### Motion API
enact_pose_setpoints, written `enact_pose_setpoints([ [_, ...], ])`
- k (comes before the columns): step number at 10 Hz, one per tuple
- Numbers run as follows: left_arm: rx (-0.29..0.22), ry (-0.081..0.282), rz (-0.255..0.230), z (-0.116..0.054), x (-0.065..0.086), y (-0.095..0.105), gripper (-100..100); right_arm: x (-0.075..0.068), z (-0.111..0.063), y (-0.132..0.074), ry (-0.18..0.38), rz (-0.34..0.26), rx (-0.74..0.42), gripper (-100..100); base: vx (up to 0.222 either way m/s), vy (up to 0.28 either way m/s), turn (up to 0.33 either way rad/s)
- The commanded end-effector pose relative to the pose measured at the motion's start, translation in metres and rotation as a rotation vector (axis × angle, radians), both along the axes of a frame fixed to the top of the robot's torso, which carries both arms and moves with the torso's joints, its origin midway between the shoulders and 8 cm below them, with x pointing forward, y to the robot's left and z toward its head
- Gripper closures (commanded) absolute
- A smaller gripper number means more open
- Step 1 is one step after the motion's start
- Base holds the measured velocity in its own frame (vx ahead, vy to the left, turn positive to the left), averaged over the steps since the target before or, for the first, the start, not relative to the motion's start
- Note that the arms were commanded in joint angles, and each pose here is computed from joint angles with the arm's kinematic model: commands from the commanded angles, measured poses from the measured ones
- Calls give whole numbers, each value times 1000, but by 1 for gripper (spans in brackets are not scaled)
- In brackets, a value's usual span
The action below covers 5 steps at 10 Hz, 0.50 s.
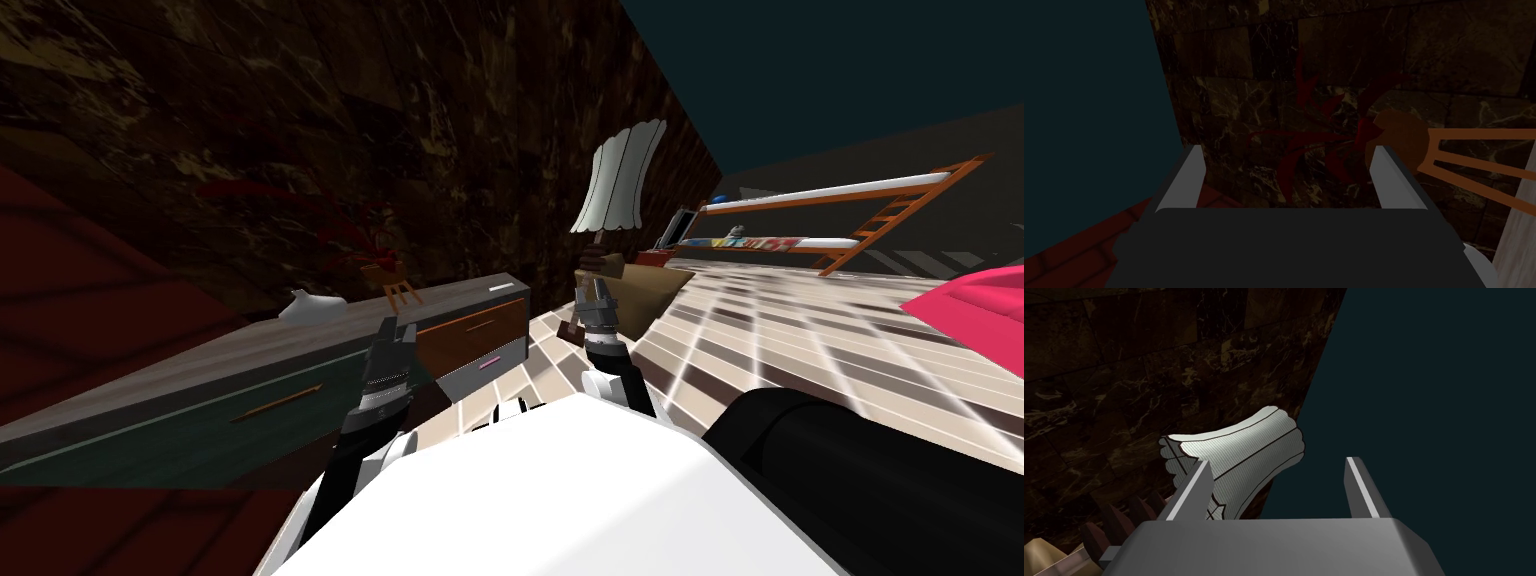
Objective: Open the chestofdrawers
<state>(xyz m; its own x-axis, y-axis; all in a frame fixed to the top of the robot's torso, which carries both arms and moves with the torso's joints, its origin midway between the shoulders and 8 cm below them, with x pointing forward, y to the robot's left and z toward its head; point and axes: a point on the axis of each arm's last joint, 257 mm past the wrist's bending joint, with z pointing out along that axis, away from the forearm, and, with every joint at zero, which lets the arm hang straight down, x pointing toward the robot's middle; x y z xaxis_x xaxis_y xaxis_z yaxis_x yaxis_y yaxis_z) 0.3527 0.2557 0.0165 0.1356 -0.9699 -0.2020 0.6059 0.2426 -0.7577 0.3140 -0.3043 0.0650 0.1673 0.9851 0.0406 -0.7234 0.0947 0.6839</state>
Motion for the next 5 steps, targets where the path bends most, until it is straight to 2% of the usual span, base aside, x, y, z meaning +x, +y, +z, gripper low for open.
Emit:
enact_pose_setpoints([
  [1,27,41,0,-22,10,4,-100,0,0,0,0,0,0,0,45,-40,15],
  [5,47,112,16,-62,26,13,-100,0,0,0,0,0,0,0,52,-39,16],
])
